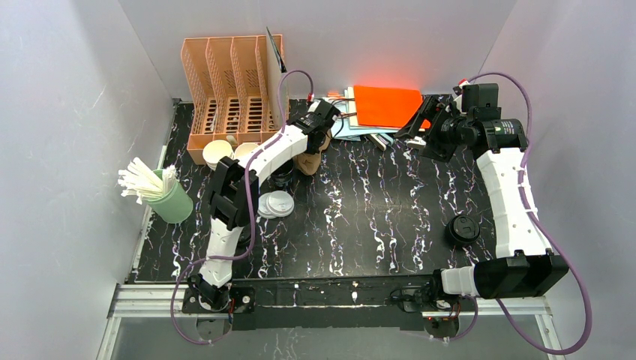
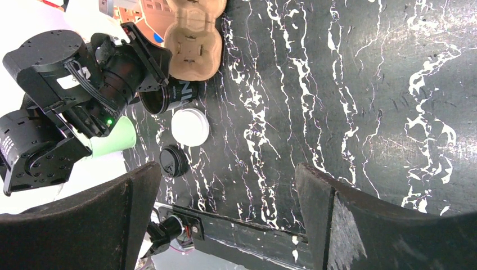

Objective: Pack the takeout coffee
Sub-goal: Adjust the cup tray at the center of the board, then pick up the cup tray from the cup tray.

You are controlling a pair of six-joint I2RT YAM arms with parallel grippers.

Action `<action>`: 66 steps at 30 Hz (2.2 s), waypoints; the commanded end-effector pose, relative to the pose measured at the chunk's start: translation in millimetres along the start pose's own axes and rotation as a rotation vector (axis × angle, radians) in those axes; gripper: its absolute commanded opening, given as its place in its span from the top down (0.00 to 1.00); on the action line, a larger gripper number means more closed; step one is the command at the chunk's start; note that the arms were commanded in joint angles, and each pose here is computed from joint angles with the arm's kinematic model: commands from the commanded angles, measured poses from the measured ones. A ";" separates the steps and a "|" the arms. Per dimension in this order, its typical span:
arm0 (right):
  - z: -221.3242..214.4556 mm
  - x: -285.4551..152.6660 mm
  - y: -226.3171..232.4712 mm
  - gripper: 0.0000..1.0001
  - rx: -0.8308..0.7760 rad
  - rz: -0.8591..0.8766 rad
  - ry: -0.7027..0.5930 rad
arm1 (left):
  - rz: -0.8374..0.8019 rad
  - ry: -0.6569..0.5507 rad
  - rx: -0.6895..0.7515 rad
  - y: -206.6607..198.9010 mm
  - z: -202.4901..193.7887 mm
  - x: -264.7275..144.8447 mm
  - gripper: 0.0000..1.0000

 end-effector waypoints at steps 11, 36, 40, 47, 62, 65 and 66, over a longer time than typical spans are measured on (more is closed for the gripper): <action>1.7 -3.9 5.5 0.02 -0.016 0.037 -0.021 | 0.004 0.061 0.019 8.6 -2.8 -10.2 1.00; -17.8 46.8 4.3 0.25 -0.002 0.220 0.169 | -0.894 0.233 -0.707 -28.8 0.6 -135.5 1.00; -37.9 68.0 28.3 0.29 -0.118 0.220 0.208 | -0.789 0.199 -0.631 -10.8 -8.7 -137.8 0.91; -56.8 104.8 45.4 0.33 -0.265 0.157 0.209 | -0.594 0.056 -0.631 48.6 -14.0 -149.7 0.74; -70.4 170.5 39.6 0.39 -0.237 0.134 0.185 | -0.440 0.068 -0.300 10.8 -23.6 -127.5 0.32; -73.8 159.9 31.5 0.38 -0.188 0.132 0.131 | -0.341 0.065 -0.306 0.5 -25.8 -113.7 0.14; -74.9 157.1 27.4 0.37 -0.177 0.124 0.115 | -0.318 0.079 -0.307 -4.1 -27.9 -106.2 0.13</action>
Point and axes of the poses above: each gripper's point midway between its finger pads, its own x axis out along the fingers, its own y axis along the line the jaws close on, z = x × y, the point moved 8 cm from there along -x, back along the fingers, and after that the axes turned 8 degrees about -x, right-handed, at the moved point
